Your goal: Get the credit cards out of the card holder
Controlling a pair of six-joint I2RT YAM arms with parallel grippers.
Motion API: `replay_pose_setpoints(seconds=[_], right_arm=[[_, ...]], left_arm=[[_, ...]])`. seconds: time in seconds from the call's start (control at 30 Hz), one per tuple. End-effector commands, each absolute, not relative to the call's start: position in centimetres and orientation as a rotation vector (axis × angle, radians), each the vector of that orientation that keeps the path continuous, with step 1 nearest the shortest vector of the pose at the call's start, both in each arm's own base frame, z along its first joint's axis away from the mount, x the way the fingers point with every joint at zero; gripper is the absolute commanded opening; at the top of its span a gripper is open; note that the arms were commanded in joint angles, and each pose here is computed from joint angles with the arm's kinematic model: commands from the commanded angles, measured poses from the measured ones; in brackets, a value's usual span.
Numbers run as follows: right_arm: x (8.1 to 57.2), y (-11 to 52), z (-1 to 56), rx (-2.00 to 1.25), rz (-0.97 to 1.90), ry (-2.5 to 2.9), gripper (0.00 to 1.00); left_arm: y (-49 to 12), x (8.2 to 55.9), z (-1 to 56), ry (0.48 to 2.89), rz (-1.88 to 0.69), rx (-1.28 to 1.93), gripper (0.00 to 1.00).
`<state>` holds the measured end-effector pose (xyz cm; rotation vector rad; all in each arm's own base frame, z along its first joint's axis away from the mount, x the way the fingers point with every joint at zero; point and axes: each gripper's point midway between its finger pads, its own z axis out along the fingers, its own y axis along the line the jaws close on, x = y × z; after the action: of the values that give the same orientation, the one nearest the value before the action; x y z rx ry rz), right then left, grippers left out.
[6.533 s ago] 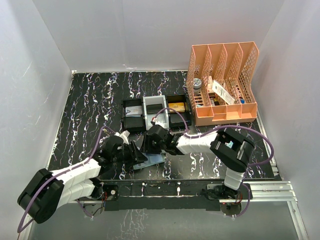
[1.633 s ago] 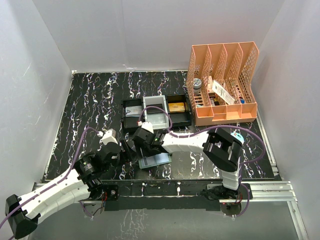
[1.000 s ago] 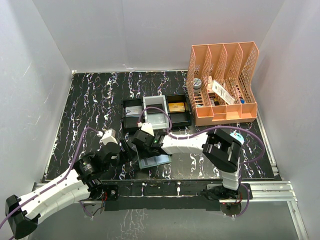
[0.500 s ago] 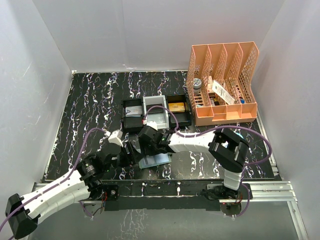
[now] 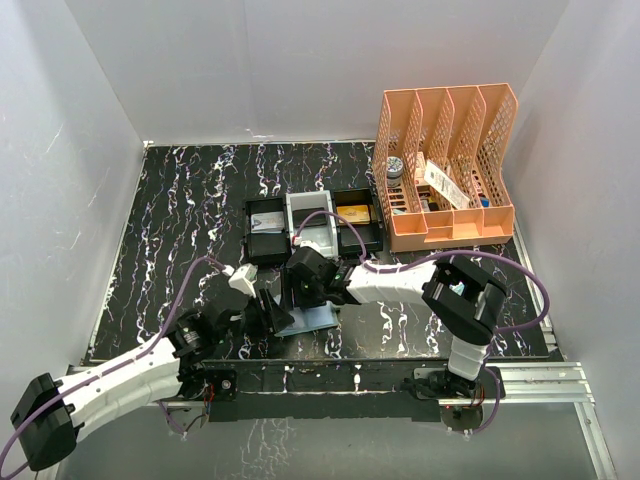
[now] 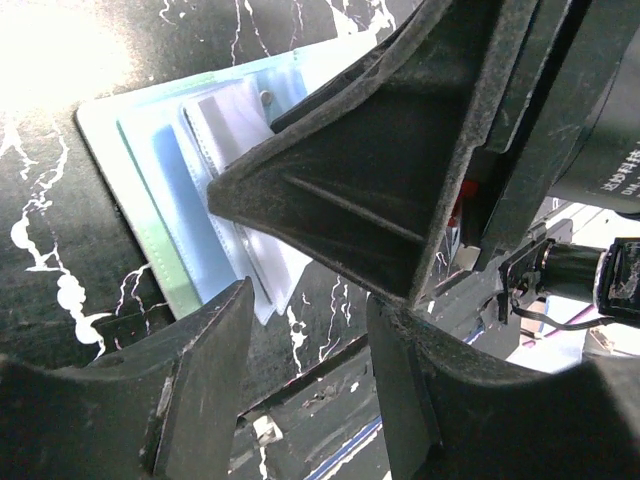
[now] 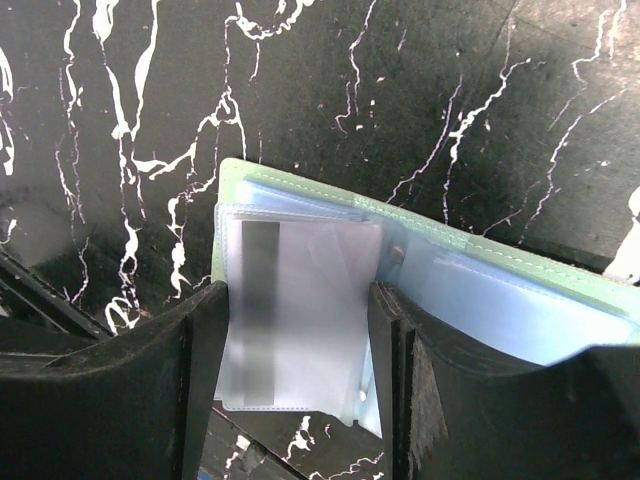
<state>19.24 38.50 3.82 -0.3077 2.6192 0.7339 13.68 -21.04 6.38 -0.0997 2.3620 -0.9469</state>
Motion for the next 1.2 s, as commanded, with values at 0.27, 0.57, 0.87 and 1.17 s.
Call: replay_pose_setpoints(seconds=[0.27,0.57,0.87,1.17], right_arm=[[18.3,39.2,3.6,-0.308,0.822,2.639,0.53],[18.1,39.4,3.8,-0.309,0.854,2.636,0.53],[18.1,39.8,4.3,-0.307,0.892,2.627,0.53],[18.2,40.1,5.6,-0.314,0.933,2.597,0.56]], left_arm=[[-22.5,14.2,6.5,2.292,-1.064,-0.132,0.46],[-22.9,14.6,6.4,2.274,-1.074,-0.134,0.46],[-22.5,14.8,5.5,2.296,-1.037,-0.178,0.47],[-24.9,15.4,6.8,2.259,-1.118,-0.084,0.45]])
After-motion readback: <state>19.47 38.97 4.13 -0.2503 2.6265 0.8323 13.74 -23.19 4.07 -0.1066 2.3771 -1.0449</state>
